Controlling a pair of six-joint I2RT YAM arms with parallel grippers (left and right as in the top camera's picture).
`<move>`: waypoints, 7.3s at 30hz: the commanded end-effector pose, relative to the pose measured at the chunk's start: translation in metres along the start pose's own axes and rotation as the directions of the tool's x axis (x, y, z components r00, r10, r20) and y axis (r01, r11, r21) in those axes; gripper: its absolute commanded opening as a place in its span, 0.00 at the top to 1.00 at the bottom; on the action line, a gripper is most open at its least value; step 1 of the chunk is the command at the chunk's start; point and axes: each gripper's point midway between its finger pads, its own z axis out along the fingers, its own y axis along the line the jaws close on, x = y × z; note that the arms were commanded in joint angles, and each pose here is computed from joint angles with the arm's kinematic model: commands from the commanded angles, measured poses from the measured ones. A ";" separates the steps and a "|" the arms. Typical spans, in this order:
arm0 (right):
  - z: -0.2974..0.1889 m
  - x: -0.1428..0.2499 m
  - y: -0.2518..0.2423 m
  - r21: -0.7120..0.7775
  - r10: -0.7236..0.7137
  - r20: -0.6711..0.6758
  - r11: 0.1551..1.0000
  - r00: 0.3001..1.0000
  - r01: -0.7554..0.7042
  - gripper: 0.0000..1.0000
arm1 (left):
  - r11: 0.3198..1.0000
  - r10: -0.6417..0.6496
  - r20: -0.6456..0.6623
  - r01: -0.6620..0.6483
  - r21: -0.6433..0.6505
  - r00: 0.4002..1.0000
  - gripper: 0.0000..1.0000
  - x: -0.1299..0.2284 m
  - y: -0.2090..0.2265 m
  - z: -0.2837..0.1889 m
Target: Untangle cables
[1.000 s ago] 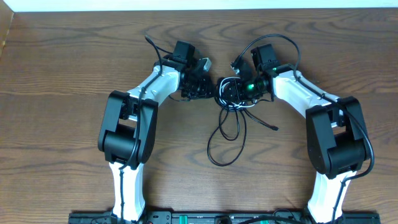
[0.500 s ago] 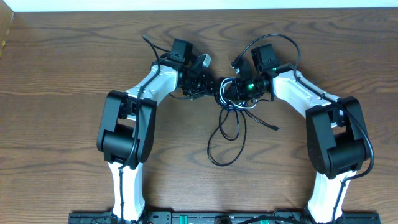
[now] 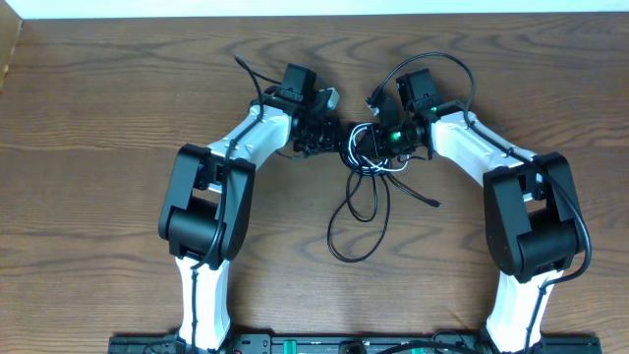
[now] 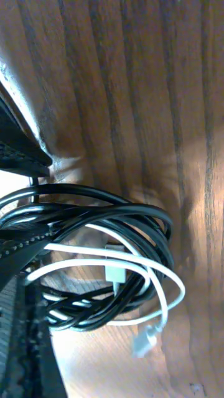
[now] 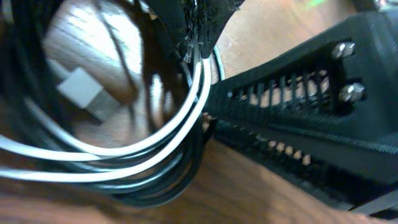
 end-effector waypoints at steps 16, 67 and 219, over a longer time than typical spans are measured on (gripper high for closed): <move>-0.032 -0.037 0.042 -0.262 0.001 0.110 0.965 0.994 0.028 0.99 | 0.996 -0.047 -0.053 0.043 -0.077 0.997 0.70 0.028 0.027 0.016; -0.091 0.021 0.015 0.144 0.196 0.212 0.963 0.957 -0.229 0.85 | 0.972 -0.070 -0.057 0.055 -0.230 0.996 0.64 0.045 0.062 0.019; -0.170 0.002 -0.155 0.347 0.429 0.270 0.792 0.862 -0.503 0.47 | 0.861 0.445 0.052 -0.411 -0.299 0.894 0.64 0.063 -0.122 0.085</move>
